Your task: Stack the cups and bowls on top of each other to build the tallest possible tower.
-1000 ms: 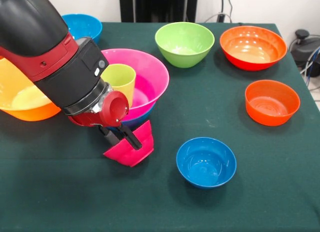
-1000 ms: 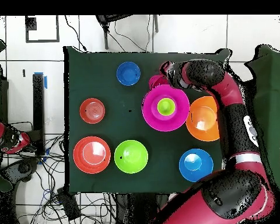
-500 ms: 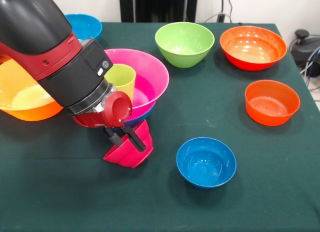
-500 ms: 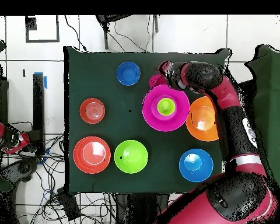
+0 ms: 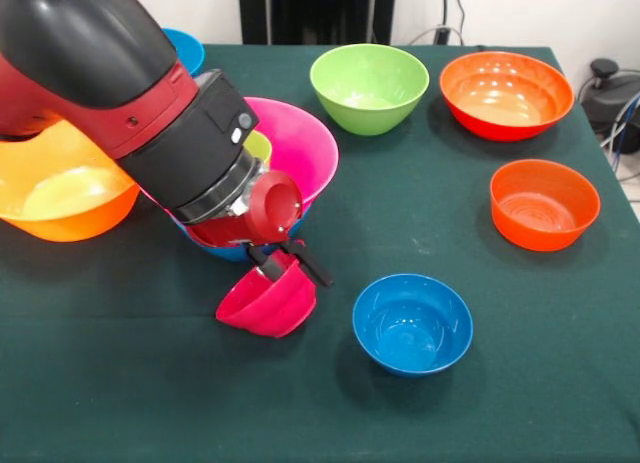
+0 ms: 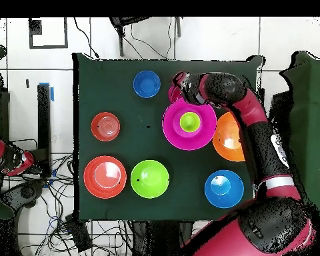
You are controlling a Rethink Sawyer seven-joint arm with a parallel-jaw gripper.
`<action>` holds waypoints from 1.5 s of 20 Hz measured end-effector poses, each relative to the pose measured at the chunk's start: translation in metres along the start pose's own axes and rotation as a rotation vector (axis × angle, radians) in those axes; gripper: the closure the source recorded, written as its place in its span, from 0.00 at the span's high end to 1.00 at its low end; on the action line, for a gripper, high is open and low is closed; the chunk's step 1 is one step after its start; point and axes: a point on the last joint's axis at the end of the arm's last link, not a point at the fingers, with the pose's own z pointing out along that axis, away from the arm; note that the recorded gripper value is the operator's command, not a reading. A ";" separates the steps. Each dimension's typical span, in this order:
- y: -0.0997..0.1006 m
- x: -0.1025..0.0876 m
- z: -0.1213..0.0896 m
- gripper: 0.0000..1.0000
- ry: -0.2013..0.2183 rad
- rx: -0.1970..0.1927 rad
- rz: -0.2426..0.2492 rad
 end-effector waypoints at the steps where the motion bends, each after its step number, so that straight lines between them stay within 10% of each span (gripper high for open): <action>1: 0.000 0.001 0.002 1.00 0.001 -0.007 0.002; 30: 0.002 0.016 0.030 1.00 0.030 -0.073 0.019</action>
